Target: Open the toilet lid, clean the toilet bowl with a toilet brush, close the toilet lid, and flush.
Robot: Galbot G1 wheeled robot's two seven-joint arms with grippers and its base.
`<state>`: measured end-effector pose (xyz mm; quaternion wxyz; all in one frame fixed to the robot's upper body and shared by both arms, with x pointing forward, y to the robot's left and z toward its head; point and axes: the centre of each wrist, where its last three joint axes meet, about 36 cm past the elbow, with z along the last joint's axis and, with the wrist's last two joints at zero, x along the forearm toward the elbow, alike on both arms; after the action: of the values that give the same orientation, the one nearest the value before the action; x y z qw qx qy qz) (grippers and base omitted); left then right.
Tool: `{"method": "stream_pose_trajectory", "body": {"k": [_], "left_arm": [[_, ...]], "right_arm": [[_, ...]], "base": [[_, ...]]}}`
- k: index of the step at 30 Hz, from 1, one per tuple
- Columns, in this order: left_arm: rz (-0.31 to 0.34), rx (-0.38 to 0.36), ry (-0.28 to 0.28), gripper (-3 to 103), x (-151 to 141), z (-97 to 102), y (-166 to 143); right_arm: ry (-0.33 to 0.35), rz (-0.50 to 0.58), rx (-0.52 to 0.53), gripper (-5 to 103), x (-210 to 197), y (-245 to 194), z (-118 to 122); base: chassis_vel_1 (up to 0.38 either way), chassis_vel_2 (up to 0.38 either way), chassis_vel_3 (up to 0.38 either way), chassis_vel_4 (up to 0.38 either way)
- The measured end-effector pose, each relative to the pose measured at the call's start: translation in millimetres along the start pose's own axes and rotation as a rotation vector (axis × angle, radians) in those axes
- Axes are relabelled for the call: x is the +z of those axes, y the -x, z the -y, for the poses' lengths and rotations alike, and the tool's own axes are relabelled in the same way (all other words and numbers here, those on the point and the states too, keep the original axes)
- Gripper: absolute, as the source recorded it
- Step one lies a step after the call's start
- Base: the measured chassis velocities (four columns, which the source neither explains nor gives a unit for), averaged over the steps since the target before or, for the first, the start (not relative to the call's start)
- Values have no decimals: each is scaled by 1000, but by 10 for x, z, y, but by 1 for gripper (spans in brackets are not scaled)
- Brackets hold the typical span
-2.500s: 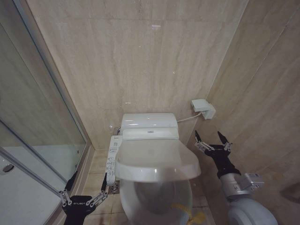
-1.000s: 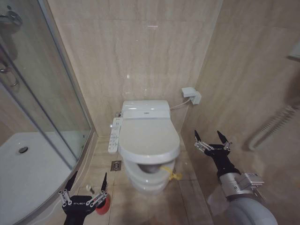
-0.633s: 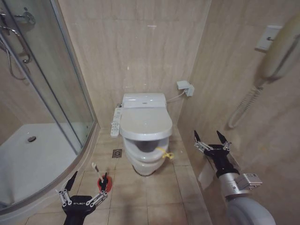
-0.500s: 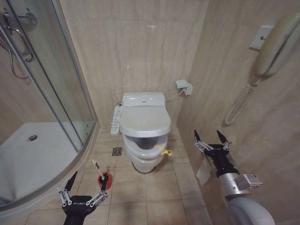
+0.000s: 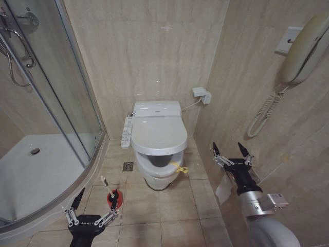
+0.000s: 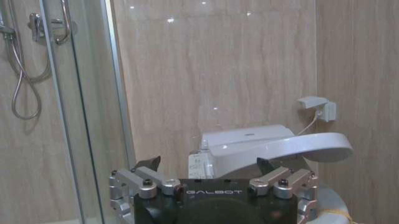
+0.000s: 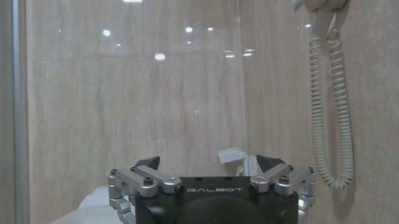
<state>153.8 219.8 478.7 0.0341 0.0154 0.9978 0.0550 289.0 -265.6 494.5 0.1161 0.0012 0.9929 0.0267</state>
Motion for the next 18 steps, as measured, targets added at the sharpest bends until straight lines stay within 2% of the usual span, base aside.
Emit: {"method": "stream_pose_trajectory", "body": {"k": [18], "left_arm": [[0, 0, 0, 100, 0, 0, 0]], "right_arm": [[-6, -8, -14, 100, -33, -29, -61]], "base": [[0, 0, 0, 0]]}}
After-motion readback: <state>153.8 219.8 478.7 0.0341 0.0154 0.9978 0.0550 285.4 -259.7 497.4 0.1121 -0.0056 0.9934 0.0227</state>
